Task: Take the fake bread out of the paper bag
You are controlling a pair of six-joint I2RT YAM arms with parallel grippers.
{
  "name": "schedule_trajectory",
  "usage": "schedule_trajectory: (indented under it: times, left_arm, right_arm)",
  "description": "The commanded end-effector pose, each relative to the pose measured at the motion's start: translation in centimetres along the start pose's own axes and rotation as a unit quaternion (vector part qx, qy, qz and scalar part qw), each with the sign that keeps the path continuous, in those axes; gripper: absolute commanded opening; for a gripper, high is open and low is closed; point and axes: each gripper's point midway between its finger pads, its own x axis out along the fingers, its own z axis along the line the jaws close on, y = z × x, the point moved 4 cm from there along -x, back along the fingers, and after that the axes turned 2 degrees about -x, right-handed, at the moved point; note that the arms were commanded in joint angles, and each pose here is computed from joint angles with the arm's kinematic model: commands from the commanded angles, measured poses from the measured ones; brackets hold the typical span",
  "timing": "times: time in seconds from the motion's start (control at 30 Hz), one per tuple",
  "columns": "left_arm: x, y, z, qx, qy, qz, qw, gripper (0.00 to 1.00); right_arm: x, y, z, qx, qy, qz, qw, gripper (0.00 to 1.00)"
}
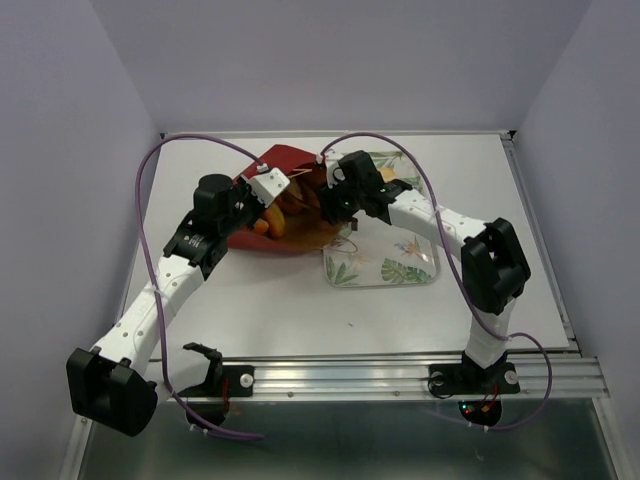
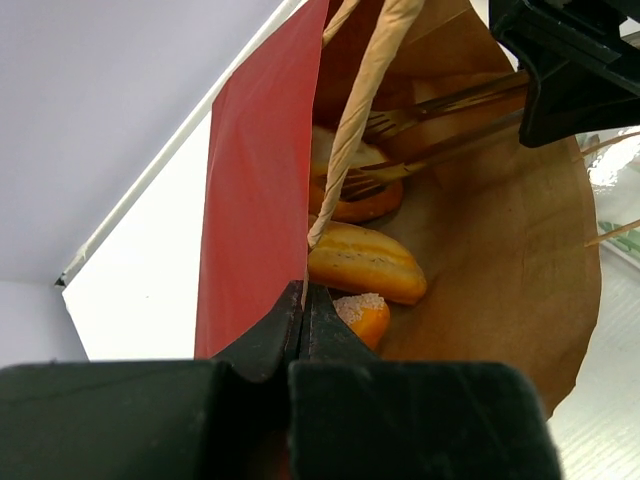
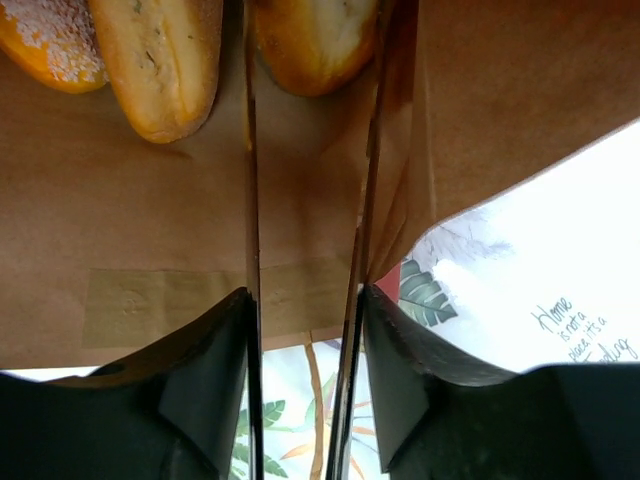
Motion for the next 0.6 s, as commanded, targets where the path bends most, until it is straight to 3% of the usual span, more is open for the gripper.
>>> schedule_trajectory:
  times: [0.0, 0.57]
  left_arm:
    - [-0.5, -3.7, 1.3, 0.016, -0.014, -0.069, 0.997, 0.00]
    - [-0.4, -3.8, 1.6, 0.019, -0.025, -0.074, 0.997, 0.00]
  right_arm:
    - [0.6, -2.7, 1.0, -0.006, -0.021, -0.049, 0.999, 0.48]
    - [-1.3, -4.9, 2.3, -0.008, -0.046, -0.080, 0.996, 0.22]
